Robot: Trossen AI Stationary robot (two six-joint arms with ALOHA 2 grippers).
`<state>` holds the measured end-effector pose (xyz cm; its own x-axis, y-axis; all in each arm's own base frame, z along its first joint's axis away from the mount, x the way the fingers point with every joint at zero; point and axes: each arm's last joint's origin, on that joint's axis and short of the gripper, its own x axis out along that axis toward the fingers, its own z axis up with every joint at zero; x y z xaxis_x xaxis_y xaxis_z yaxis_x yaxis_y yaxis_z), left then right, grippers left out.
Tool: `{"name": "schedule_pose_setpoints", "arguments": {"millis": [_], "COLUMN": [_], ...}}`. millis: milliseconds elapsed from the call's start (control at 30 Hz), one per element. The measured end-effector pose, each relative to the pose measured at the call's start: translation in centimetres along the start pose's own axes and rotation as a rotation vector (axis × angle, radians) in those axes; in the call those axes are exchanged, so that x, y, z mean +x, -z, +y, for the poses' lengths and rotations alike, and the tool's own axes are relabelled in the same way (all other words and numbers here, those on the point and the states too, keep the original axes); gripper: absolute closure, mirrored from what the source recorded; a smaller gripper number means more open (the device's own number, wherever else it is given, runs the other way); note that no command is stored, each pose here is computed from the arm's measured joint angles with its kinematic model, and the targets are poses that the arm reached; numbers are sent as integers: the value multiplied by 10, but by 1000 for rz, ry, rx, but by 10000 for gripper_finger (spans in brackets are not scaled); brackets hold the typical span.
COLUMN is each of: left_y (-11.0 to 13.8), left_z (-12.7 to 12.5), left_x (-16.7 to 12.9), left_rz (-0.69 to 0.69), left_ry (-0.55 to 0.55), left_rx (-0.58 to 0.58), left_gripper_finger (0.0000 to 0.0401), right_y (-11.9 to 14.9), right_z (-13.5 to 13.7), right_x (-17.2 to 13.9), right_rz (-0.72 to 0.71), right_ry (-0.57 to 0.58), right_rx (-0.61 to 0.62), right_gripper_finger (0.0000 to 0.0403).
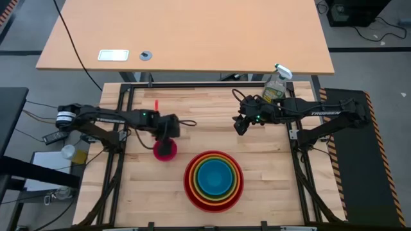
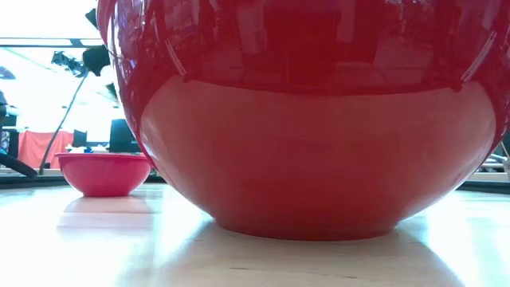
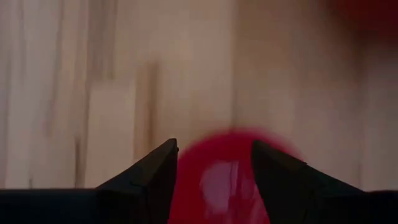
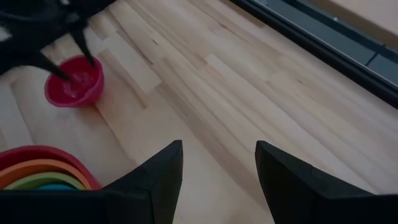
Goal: Nest bowls inside each other
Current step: Stack the pink bowl on top of the blue bowl
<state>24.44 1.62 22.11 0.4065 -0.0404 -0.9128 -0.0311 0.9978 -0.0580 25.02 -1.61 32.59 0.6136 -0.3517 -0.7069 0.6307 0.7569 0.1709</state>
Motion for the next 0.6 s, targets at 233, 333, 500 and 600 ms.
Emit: {"name": "schedule_pose_setpoints", "arguments": {"millis": [233,333,500,600], "left_y": [34,39,43,49], "left_z": [22,23,24,24], "left_x": [18,21,25,28], "left_rz": [95,119,136,160], "left_ry": [-112,-133,-159,-156], "left_rx": [-191,-155,-88,-85], "left_gripper_finger": [196,196,196,202], "right_y": [-1,-2,-1,-1], "right_z": [1,1,2,3], "right_x": [0,0,0,-1], "right_rz": [-14,-15,-16,-16], "right_ry": [-10,-11,-15,-16], "right_rx": [-1,-2,-4,-6], "right_gripper_finger": [195,195,195,195]}}
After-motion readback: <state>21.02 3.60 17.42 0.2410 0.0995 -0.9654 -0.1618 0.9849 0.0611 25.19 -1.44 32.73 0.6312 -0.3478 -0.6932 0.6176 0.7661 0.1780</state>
